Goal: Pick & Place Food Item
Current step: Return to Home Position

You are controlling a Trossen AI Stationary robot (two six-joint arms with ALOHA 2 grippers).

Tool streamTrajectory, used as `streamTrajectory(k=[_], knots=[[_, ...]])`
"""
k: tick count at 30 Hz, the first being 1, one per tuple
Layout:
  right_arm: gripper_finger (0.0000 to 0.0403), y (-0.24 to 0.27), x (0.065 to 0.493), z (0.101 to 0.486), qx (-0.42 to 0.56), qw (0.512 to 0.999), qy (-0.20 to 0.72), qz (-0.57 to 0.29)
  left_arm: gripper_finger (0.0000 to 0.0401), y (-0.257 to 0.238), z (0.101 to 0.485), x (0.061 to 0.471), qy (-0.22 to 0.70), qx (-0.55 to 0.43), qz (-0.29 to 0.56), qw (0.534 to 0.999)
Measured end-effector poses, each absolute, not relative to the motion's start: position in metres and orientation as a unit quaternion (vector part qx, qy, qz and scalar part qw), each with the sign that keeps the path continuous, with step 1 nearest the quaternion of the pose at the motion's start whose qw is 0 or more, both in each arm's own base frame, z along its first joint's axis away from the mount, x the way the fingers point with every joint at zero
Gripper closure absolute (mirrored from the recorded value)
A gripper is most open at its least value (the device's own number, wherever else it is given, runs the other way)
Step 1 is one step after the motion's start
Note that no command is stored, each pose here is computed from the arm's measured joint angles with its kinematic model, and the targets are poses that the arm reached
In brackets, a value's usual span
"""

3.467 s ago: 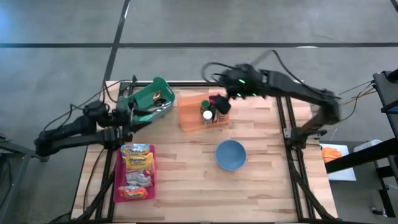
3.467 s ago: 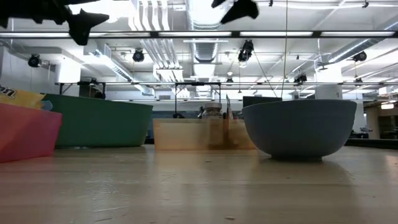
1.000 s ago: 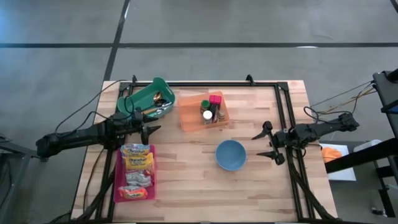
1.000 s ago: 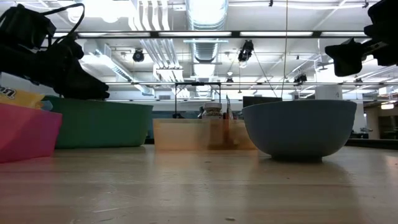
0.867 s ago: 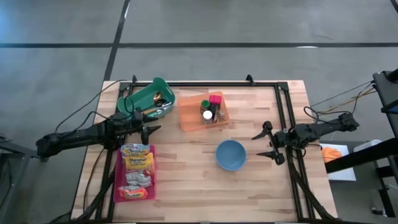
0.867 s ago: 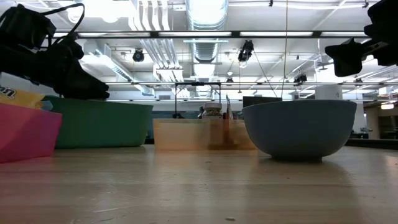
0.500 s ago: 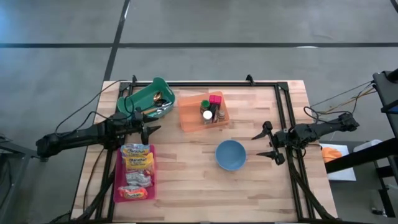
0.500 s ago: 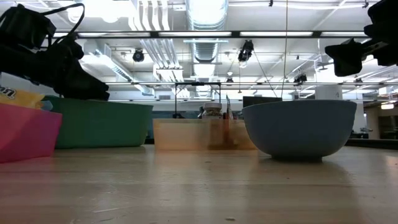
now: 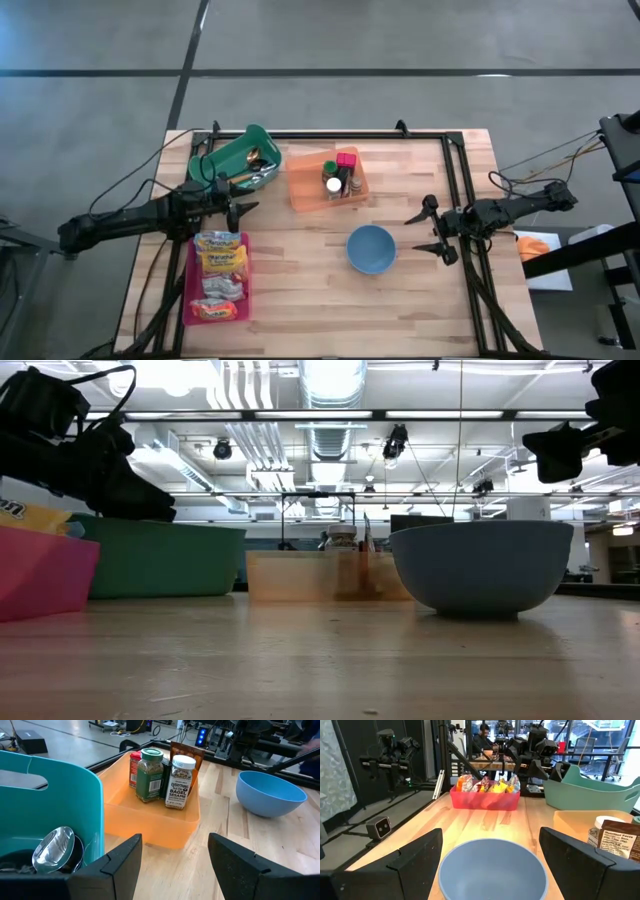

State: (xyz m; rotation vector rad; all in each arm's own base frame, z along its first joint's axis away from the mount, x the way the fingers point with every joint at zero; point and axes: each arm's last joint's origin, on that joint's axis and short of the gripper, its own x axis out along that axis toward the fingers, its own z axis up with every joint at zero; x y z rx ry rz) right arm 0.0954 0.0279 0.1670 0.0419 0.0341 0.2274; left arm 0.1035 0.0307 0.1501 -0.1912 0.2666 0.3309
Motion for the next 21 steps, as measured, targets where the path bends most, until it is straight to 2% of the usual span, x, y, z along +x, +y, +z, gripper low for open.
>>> streamTrajectory(k=[21], knots=[[0.0076, 0.0279, 0.0954, 0.1671, 0.020, 0.993, 0.017, 0.113, 0.0173, 0.0307, 0.1498, 0.1035, 0.132, -0.095, 0.164, 0.973]])
